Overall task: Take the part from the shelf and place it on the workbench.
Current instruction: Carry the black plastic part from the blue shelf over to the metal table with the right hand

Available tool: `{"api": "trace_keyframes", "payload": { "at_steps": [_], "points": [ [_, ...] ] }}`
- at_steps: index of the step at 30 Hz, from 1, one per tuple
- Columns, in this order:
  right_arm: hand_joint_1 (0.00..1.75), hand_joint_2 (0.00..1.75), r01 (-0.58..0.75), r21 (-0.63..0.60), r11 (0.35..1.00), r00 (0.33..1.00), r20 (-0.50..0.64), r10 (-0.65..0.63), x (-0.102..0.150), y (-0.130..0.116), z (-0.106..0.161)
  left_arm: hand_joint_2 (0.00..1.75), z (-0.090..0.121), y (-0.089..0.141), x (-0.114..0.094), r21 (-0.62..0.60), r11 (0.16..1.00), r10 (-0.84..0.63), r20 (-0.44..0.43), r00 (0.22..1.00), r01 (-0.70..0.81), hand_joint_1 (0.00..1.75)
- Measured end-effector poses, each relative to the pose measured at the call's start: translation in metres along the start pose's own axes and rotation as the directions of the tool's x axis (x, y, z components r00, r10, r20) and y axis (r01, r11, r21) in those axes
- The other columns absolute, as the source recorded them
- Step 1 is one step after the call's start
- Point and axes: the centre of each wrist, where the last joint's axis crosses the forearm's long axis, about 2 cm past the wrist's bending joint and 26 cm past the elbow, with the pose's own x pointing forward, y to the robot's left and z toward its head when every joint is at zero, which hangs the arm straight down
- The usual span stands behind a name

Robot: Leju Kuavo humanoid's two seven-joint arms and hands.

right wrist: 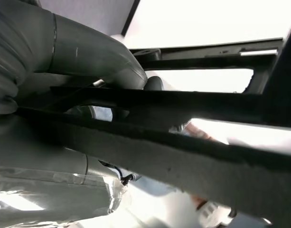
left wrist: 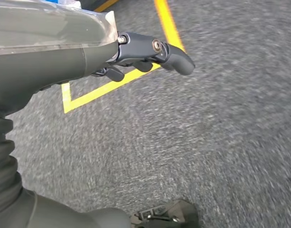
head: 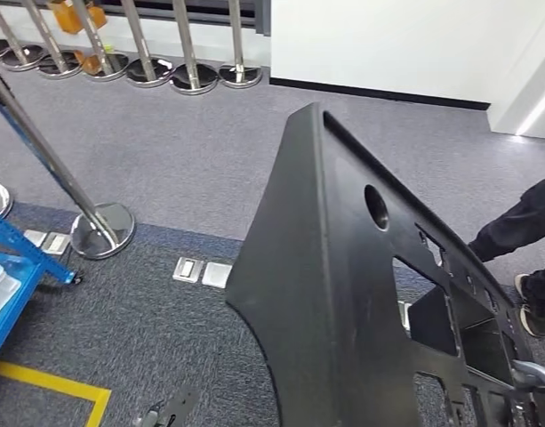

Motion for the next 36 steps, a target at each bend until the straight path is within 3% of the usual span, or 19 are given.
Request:
{"api": "trace_keyframes", "payload": {
  "at_steps": [36],
  "points": [
    [1.75, 1.75, -0.014, -0.014, 1.0, 1.0, -0.008, 0.014, -0.007, 0.0089, -0.0073, 1.75, 0.0011, -0.0004, -0.0025, 0.016, 0.999, 0.043, -0.02, 0.999, -0.043, 0.0]
  ]
}}
